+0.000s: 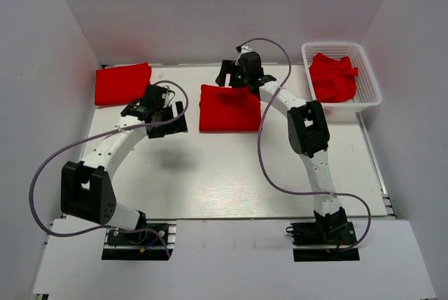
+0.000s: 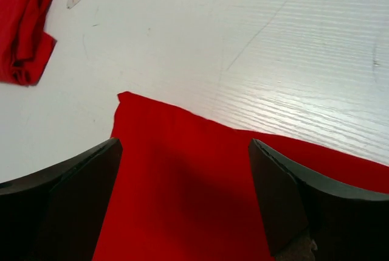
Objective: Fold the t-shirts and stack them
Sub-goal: Fold the long partially folded tshirt into a neat square, then put the neatly folded tshirt into the corner of the board with the left arm
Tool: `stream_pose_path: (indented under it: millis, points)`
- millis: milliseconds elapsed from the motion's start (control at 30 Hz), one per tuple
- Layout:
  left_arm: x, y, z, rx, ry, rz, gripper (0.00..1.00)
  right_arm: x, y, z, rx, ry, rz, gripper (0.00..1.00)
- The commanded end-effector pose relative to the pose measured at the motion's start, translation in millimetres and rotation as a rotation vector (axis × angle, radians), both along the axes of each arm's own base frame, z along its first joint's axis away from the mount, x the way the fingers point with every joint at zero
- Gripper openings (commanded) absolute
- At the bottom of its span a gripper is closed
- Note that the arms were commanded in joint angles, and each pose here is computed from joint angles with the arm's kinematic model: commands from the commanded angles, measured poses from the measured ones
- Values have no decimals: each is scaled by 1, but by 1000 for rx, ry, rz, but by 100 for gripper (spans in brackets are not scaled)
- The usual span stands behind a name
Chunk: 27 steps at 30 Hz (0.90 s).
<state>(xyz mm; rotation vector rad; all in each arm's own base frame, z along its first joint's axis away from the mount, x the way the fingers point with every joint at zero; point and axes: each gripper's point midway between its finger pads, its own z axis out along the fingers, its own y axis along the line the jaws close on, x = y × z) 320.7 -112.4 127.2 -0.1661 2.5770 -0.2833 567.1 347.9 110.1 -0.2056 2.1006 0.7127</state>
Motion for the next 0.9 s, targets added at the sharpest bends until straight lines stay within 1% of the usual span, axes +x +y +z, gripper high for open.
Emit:
stream_pose_path:
  millis: [0,33,67,100,133,167,200,233,267,300,333,367,400,433,467,500,533,600,667,700,767,867]
  points:
    - [28,-13,22,-23,-69,-47,100,-1,-15,52,31,-58,-50,90]
    - [35,-17,24,-34,-82,-52,100,-4,-21,55,9,-62,-51,90]
    - [45,-19,25,-33,-102,-61,100,-9,-29,78,1,-99,-71,90]
    - [54,-26,31,-54,-122,-92,100,-22,-38,90,-9,-103,-81,90]
    - [64,-30,20,-51,-108,-92,100,-29,-58,98,-48,-123,-148,90]
    - [70,-31,16,-43,-101,-99,100,-39,-71,82,-85,-89,-177,90]
    - [83,-35,21,-49,-123,-99,100,-47,-81,84,-102,-86,-202,90]
    - [88,-36,18,-47,-118,-99,100,-67,-98,108,-97,-99,-239,90]
    - [97,-40,2,-47,-86,-104,100,-73,-122,94,-147,-76,-337,90]
    - [108,-45,6,-51,-102,-120,100,-79,-135,94,-162,-70,-376,90]
    - [114,-46,1,-50,-95,-120,100,-96,-155,119,-161,-80,-441,90]
    - [117,-45,-5,-31,-83,-123,100,-108,-170,103,-201,-43,-489,90]
    - [126,-45,-17,-17,-66,-116,100,-115,-187,114,-208,-56,-545,90]
    - [131,-46,-22,-6,-61,-130,100,-132,-199,114,-231,-18,-573,90]
    - [138,-54,-21,-13,-78,-153,100,-141,-210,101,-257,16,-602,90]
    - [143,-56,-26,-13,-78,-153,100,-151,-217,108,-262,19,-609,90]
    - [149,-57,-40,-5,-64,-160,100,-160,-224,106,-270,40,-619,90]
    - [159,-60,-44,1,-74,-172,100,-174,-231,100,-287,61,-612,90]
    - [165,-65,-56,17,-80,-191,100,-183,-239,96,-278,69,-631,90]
    - [170,-66,-53,12,-103,-190,100,-188,-239,86,-279,88,-618,90]
    - [174,-65,-58,24,-111,-192,100,-190,-241,85,-254,92,-620,90]
    - [171,-79,-65,-20,-112,-232,100,-194,-237,75,-231,111,-590,90]
